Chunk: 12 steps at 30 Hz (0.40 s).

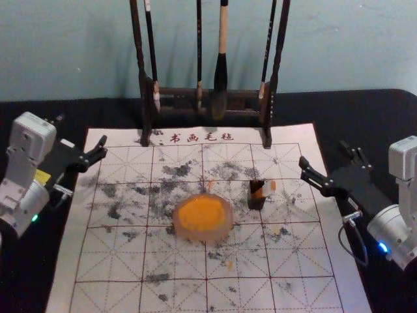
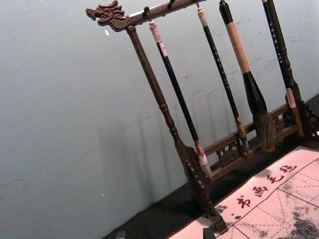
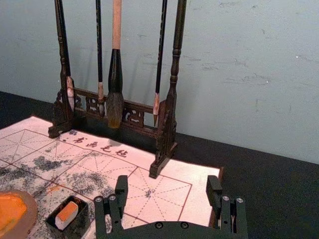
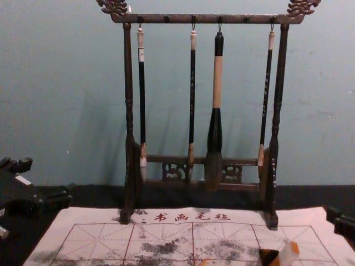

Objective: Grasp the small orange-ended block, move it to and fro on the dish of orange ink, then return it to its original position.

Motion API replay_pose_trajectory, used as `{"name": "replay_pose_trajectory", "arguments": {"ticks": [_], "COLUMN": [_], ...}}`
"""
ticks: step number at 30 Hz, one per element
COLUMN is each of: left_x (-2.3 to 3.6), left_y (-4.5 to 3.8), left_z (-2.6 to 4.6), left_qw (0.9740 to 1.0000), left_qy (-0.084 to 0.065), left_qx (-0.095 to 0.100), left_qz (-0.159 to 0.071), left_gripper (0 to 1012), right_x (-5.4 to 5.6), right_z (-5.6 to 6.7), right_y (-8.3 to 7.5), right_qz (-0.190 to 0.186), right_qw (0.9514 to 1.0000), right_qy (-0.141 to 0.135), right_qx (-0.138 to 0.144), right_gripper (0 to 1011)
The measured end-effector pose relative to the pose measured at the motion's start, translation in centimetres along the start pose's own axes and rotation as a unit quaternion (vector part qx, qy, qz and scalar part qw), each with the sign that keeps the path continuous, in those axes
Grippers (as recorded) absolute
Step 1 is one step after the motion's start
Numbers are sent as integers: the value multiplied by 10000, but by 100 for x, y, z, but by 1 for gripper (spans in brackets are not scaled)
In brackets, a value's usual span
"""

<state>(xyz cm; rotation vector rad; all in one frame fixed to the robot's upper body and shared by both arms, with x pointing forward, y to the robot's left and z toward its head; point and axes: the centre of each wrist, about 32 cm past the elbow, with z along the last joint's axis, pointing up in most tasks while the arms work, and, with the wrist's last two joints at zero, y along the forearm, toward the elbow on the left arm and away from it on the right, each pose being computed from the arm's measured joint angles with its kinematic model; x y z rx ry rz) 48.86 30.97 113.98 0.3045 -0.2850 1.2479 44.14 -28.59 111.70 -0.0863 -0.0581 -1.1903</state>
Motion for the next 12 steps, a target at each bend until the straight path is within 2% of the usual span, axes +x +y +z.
{"name": "replay_pose_trajectory", "arguments": {"ticks": [12], "left_x": [0], "left_y": [0], "left_z": [0], "left_qw": [10000], "left_qy": [0], "left_qx": [0], "left_qz": [0], "left_gripper": [1001], "right_x": [0], "right_z": [0], "right_y": [0], "right_qz": [0], "right_qw": [10000], "right_qy": [0], "right_qx": [0], "right_gripper": [1000]}}
